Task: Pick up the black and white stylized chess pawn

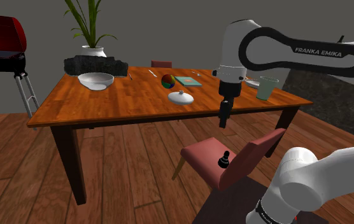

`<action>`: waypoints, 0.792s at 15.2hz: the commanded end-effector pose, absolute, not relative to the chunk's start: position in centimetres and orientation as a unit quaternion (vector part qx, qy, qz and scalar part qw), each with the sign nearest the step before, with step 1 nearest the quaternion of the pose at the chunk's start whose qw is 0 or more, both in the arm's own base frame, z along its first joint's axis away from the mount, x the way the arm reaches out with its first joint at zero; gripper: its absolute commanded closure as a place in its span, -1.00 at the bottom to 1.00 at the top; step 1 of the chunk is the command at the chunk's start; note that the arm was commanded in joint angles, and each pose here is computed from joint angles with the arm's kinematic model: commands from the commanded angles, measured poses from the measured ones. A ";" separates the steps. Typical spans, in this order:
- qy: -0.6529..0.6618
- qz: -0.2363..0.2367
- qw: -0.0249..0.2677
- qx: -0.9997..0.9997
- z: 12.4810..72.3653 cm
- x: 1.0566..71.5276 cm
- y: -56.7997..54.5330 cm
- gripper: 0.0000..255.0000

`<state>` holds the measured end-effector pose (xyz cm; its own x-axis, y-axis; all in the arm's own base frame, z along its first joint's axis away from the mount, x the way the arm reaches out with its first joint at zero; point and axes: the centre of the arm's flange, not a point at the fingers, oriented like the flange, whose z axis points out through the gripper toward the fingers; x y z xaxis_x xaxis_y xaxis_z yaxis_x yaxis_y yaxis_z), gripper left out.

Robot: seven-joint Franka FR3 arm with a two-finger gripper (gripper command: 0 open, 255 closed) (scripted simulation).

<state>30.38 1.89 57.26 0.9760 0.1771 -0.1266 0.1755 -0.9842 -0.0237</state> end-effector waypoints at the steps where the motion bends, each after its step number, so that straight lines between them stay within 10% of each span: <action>1: -0.089 0.064 0.006 -0.994 57.3 30.4 1.9 -1.00; 12: -0.115 0.061 0.017 -0.991 46.0 29.3 -7.5 -1.00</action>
<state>29.62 -6.55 46.98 0.9673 0.2229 -0.1206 0.2189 -0.9747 -0.0460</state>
